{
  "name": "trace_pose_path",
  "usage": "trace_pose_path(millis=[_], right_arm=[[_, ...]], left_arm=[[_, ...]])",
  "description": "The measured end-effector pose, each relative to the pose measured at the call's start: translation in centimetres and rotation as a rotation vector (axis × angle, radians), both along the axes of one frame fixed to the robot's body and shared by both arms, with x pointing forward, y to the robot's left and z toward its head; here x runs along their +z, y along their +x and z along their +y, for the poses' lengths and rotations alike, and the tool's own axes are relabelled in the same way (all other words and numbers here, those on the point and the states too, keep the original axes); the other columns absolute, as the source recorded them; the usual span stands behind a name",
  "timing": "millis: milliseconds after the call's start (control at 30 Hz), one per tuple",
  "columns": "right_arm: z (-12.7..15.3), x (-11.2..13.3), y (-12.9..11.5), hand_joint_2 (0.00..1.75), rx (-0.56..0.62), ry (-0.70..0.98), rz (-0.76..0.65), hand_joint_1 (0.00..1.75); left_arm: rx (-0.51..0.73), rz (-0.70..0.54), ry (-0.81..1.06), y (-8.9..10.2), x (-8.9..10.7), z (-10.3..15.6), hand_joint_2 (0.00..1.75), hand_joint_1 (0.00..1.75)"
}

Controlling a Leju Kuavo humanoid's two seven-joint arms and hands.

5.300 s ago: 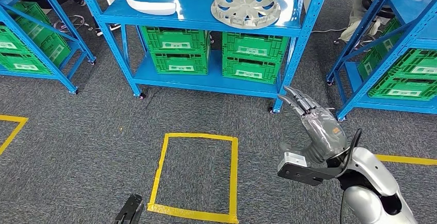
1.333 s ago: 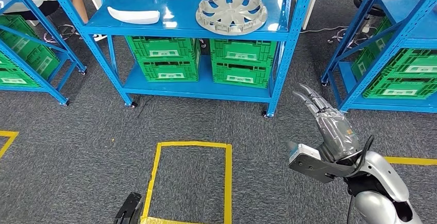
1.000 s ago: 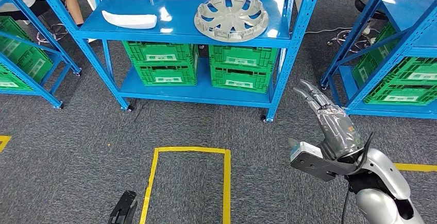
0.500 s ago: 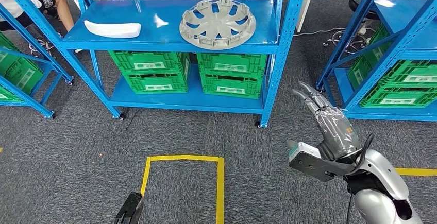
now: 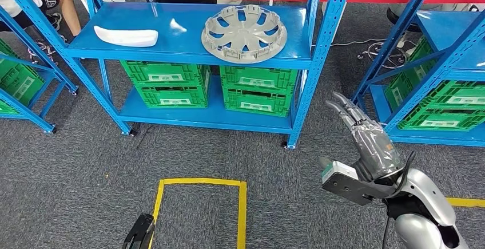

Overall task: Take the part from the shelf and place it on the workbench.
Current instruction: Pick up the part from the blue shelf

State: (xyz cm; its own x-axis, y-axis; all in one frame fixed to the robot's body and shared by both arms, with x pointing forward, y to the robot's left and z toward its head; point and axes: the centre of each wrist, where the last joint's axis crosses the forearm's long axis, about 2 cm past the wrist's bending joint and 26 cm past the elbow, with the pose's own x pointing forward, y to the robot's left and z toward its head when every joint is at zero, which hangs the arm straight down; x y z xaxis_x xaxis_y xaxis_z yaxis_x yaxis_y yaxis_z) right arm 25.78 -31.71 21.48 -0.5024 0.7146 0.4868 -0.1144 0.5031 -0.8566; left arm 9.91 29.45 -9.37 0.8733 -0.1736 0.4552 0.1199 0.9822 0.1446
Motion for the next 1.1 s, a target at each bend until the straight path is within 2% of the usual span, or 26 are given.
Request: trace_pose_path(millis=[200, 1100], right_arm=[[-0.22, -0.31, -0.23, 1.75, -0.003, -0.007, 0.012, 0.00], [-0.50, -0.59, -0.64, 1.75, -0.007, -0.008, 0.023, 0.00]], left_arm=[[-0.009, 0.000, -0.010, 0.03, 0.01, -0.61, 0.00, 0.00], [-0.022, -0.005, -0.006, 0.42, 0.10, -0.13, 0.00, 0.00]])
